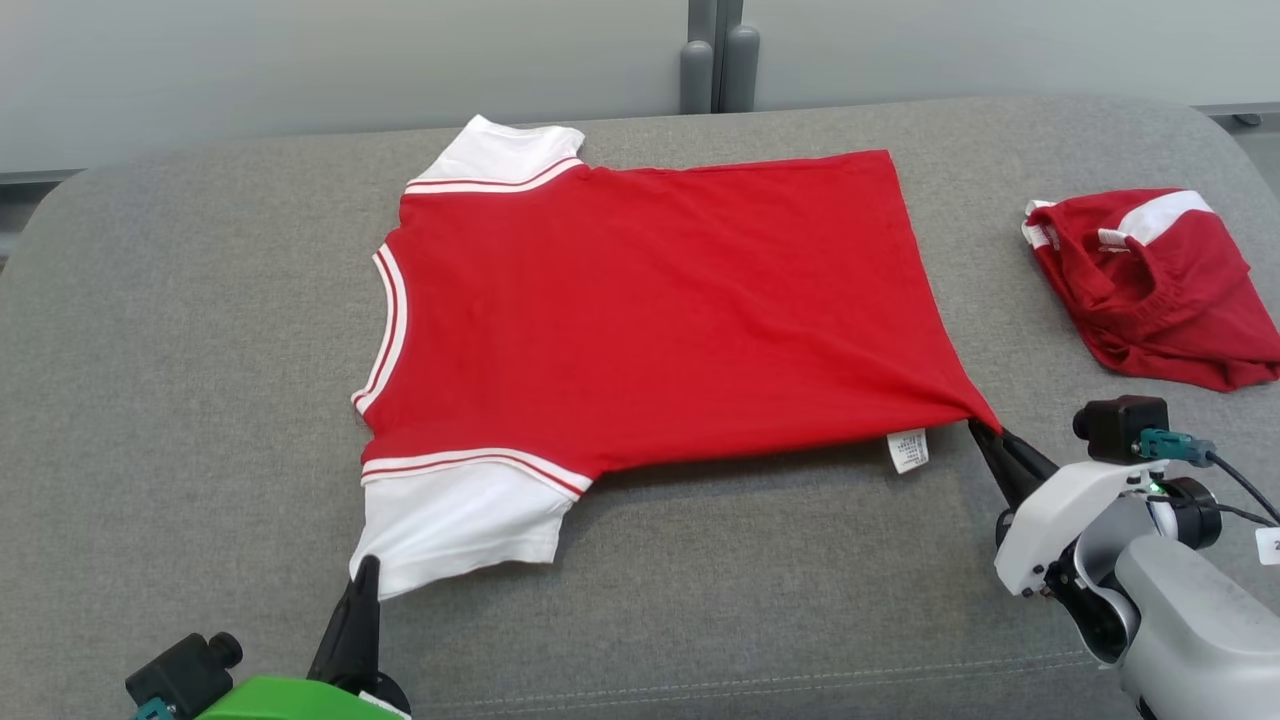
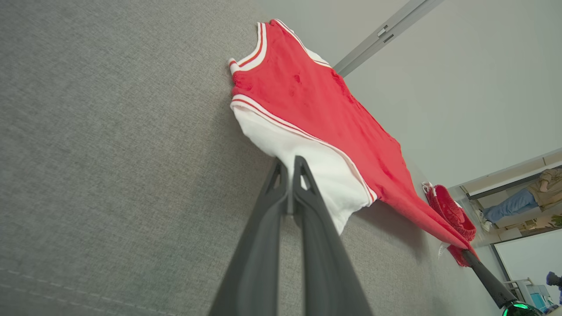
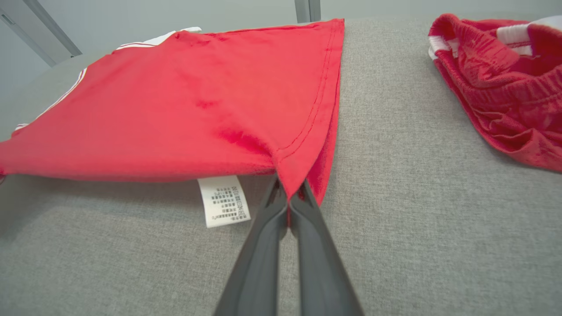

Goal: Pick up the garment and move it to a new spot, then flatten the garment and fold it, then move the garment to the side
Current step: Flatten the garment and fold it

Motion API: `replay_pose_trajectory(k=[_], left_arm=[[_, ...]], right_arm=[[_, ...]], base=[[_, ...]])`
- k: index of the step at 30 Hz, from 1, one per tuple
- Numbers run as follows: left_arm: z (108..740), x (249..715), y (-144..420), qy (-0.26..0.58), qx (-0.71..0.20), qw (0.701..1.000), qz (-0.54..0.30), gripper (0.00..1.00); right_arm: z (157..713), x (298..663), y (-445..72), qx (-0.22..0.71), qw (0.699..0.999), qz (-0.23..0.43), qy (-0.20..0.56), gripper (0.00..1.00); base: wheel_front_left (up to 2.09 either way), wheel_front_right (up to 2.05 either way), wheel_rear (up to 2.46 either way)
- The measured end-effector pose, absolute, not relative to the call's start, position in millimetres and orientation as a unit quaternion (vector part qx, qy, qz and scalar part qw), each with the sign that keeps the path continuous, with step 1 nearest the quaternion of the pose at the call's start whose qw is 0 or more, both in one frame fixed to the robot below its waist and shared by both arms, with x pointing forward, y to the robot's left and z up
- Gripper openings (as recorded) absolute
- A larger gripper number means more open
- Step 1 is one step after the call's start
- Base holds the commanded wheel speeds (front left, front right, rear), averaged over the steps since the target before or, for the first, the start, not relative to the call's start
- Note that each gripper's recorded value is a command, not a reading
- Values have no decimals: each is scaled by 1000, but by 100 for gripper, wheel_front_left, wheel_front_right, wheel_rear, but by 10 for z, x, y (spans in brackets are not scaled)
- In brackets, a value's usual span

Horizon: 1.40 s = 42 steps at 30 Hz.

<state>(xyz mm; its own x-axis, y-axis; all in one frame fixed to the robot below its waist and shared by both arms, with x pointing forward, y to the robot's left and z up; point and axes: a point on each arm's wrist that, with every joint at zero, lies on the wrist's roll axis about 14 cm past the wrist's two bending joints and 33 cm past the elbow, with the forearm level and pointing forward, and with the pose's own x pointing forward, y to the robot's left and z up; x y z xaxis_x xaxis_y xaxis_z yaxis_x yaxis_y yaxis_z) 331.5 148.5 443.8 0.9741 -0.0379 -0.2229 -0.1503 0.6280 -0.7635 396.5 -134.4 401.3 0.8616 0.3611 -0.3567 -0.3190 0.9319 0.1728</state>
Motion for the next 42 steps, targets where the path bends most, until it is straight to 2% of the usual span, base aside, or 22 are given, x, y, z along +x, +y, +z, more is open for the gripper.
replay_pose_trajectory(k=[25,33,34,35,36,37,38,39,40,41,42], left_arm=[[4121,2942,1494,176,-410,893,60,0],[4050,2890,1456,193,-401,894,55,0],[4019,2865,1423,203,-398,893,52,0],[4019,2865,1423,203,-398,893,52,0],[4016,2861,1419,204,-398,893,52,0],[4009,2857,1418,205,-397,893,52,0],[3996,2850,1421,207,-395,893,54,11],[3984,2844,1427,209,-393,893,56,29],[3974,2838,1434,211,-392,894,57,38],[3967,2835,1439,212,-389,895,58,61],[3963,2832,1447,212,-384,897,57,88]], right_arm=[[3715,3399,-1185,61,947,207,236,0],[3725,3355,-1241,56,949,201,235,0],[3720,3344,-1276,53,950,197,236,22],[3720,3344,-1276,53,950,197,236,35],[3720,3342,-1282,52,950,196,236,64],[3720,3341,-1285,52,950,196,236,86],[3718,3340,-1286,52,950,195,236,100],[3717,3339,-1288,52,950,195,237,100],[3713,3337,-1294,51,950,194,237,100],[3709,3334,-1302,51,951,193,238,100],[3709,3333,-1310,51,951,192,237,100]], base=[[0,0,0],[0,0,0],[0,0,0],[0,0,0],[0,0,0],[0,0,0],[0,0,0],[0,0,0],[0,0,0],[0,0,0],[0,0,0]])
